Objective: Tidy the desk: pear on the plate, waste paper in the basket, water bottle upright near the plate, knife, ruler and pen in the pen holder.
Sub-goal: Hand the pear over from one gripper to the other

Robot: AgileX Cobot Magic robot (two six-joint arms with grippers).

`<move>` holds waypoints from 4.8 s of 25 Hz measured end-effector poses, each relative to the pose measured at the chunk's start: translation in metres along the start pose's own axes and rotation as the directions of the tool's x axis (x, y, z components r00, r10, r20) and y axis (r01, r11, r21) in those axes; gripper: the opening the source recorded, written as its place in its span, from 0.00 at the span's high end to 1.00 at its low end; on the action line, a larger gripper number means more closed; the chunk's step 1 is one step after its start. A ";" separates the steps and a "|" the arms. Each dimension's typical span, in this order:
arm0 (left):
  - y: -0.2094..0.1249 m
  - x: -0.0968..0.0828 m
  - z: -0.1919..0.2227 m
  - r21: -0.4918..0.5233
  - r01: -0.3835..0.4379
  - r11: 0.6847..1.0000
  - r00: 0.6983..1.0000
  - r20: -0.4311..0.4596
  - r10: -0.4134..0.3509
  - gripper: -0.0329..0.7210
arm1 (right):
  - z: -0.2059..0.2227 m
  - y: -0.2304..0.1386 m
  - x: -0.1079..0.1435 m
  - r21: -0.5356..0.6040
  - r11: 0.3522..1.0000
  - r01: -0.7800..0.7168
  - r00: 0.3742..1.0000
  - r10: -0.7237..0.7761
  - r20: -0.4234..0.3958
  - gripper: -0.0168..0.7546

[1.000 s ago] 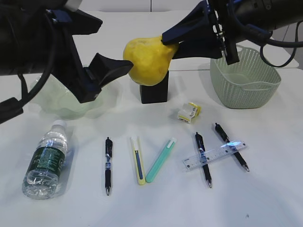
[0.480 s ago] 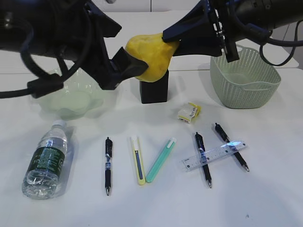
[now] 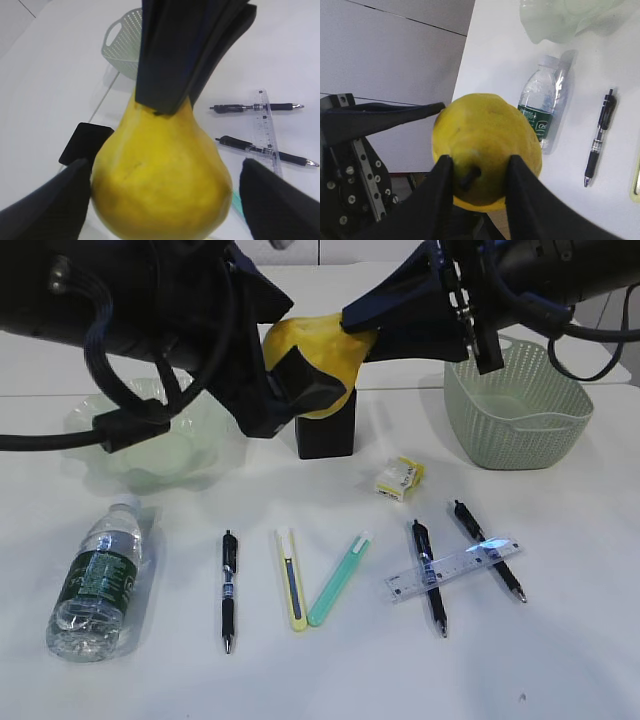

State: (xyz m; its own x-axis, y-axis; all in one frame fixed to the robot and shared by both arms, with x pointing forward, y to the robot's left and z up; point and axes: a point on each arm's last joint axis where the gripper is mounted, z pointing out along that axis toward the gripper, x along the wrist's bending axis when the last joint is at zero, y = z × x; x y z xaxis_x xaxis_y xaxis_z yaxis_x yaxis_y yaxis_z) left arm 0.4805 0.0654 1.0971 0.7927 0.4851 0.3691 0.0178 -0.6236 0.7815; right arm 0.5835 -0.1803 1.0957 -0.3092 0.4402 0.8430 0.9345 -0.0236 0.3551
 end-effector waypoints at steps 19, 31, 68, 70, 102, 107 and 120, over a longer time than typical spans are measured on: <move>-0.009 -0.002 0.022 0.041 -0.053 0.998 0.999 0.005 0.053 0.04 | 0.000 -0.001 -0.005 0.007 1.000 0.018 0.999 -0.018 0.051 0.70; -0.009 -0.002 0.022 0.041 -0.073 0.996 0.997 0.000 0.073 0.18 | 0.000 -0.001 -0.005 0.005 1.000 0.019 0.999 -0.019 0.050 0.70; -0.008 -0.001 0.023 0.028 -0.077 0.997 0.997 -0.008 0.077 0.26 | 0.000 0.000 -0.005 0.000 1.000 0.022 0.999 -0.022 0.048 0.67; -0.008 -0.001 0.023 0.028 -0.079 0.997 0.997 -0.009 0.079 0.26 | 0.000 0.000 -0.005 -0.001 1.000 0.021 0.999 -0.021 0.046 0.65; -0.007 0.000 0.023 0.025 -0.122 0.992 0.992 -0.021 0.123 0.27 | 0.000 0.001 0.001 -0.015 0.998 0.053 0.998 -0.053 -0.017 0.21; -0.007 0.000 0.023 0.025 -0.122 0.992 0.992 -0.021 0.123 0.27 | 0.000 0.001 0.001 -0.014 0.998 0.056 0.998 -0.057 -0.018 0.20; -0.008 0.000 0.025 0.029 -0.123 0.992 0.992 -0.019 0.123 0.27 | 0.000 0.001 -0.003 -0.012 0.997 0.073 0.997 -0.073 0.030 0.20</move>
State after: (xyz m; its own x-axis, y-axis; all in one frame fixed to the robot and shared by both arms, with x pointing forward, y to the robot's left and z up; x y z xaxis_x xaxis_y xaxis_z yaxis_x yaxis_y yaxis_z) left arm 0.4951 0.0552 1.0783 0.7773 0.4159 0.4720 -0.0619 -0.6961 0.7153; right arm 0.5855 -0.1822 1.0934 -0.3710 0.4678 0.8022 0.9072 -0.0019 0.4206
